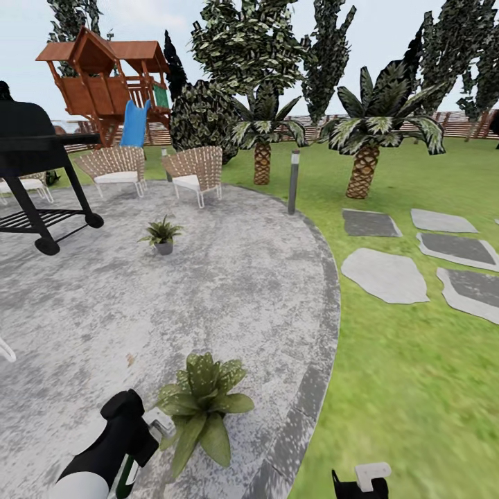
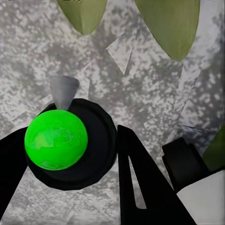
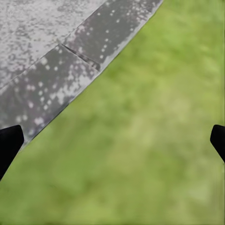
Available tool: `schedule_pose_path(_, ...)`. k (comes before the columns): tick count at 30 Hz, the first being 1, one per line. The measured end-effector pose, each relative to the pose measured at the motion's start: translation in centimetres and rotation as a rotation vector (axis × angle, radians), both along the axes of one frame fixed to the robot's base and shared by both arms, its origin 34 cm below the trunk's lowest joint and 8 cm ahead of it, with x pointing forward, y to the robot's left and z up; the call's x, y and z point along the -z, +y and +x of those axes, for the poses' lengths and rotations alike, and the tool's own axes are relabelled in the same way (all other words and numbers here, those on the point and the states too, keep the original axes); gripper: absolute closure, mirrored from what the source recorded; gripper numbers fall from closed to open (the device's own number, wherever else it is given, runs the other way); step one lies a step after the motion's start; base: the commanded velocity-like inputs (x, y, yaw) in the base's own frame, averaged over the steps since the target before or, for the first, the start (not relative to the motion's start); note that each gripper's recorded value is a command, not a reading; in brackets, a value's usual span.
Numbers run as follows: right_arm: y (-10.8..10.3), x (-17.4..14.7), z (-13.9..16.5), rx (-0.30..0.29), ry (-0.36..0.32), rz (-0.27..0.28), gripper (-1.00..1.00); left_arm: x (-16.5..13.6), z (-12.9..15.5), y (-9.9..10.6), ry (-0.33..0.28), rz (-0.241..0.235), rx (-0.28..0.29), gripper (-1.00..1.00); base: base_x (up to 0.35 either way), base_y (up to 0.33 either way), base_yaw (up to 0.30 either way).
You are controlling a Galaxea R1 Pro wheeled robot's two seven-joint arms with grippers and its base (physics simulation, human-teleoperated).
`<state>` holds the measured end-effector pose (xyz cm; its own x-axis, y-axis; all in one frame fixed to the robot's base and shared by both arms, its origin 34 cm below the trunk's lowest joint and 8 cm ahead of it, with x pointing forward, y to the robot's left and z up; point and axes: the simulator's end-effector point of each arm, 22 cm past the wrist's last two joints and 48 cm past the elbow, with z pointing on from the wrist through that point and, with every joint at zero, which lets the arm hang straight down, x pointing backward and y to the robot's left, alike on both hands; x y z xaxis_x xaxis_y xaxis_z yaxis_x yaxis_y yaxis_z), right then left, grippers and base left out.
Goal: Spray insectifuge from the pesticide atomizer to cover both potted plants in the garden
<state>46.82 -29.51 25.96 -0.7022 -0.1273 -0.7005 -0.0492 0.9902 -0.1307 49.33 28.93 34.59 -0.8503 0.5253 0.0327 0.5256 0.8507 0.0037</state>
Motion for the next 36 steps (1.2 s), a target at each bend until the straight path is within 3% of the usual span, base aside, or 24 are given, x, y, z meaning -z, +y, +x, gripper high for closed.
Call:
schedule_pose_path(6, -0.3, 0.0, 0.0, 0.000, 0.000, -0.004, -1.00, 0.0, -0.1, 0.0, 0.010, 0.034, 0.049, 1.00, 0.000, 0.000, 0.001)
schedule_pose_path(7, -0.3, 0.0, 0.0, 0.000, 0.000, -0.004, -1.00, 0.2, -0.6, -0.5, 0.032, 0.041, 0.083, 1.00, 0.000, 0.000, 0.000)
schedule_pose_path(9, -0.3, 0.0, 0.0, -0.001, 0.000, -0.004, -1.00, 1.4, -3.3, -1.8, 0.133, -0.010, 0.097, 1.00, 0.000, 0.000, 0.000)
schedule_pose_path(10, -0.3, 0.0, 0.0, -0.001, 0.000, -0.004, -1.00, 1.7, -4.2, -1.7, 0.166, -0.013, 0.102, 1.00, 0.000, 0.000, 0.000)
schedule_pose_path(14, -0.3, 0.0, -0.1, -0.001, 0.002, -0.004, -1.00, 2.2, -5.9, -0.6, 0.218, 0.019, 0.119, 1.00, 0.000, 0.000, 0.000)
schedule_pose_path(19, -0.3, 0.0, -0.1, -0.001, 0.002, -0.005, -1.00, 2.1, -6.3, 3.3, 0.227, 0.061, 0.083, 1.00, 0.018, 0.012, 0.000)
schedule_pose_path(22, -0.3, 0.0, -0.1, -0.001, 0.002, -0.005, -1.00, 2.0, -6.2, 4.0, 0.222, 0.068, 0.072, 1.00, 0.166, 0.148, 0.000)
schedule_pose_path(30, -0.3, 0.0, -0.1, -0.001, 0.002, -0.005, -1.00, 2.1, -6.1, 3.5, 0.215, 0.055, 0.078, 1.00, 0.034, 0.032, 0.000)
schedule_pose_path(34, -0.3, 0.0, -0.1, -0.001, 0.002, -0.005, -1.00, 2.4, -5.9, 2.4, 0.195, -0.005, 0.046, 1.00, 0.000, 0.000, 0.000)
schedule_pose_path(36, -0.3, 0.0, -0.1, -0.001, 0.002, -0.004, -1.00, 2.6, -5.4, 2.6, 0.165, 0.003, 0.036, 1.00, 0.000, 0.000, 0.000)
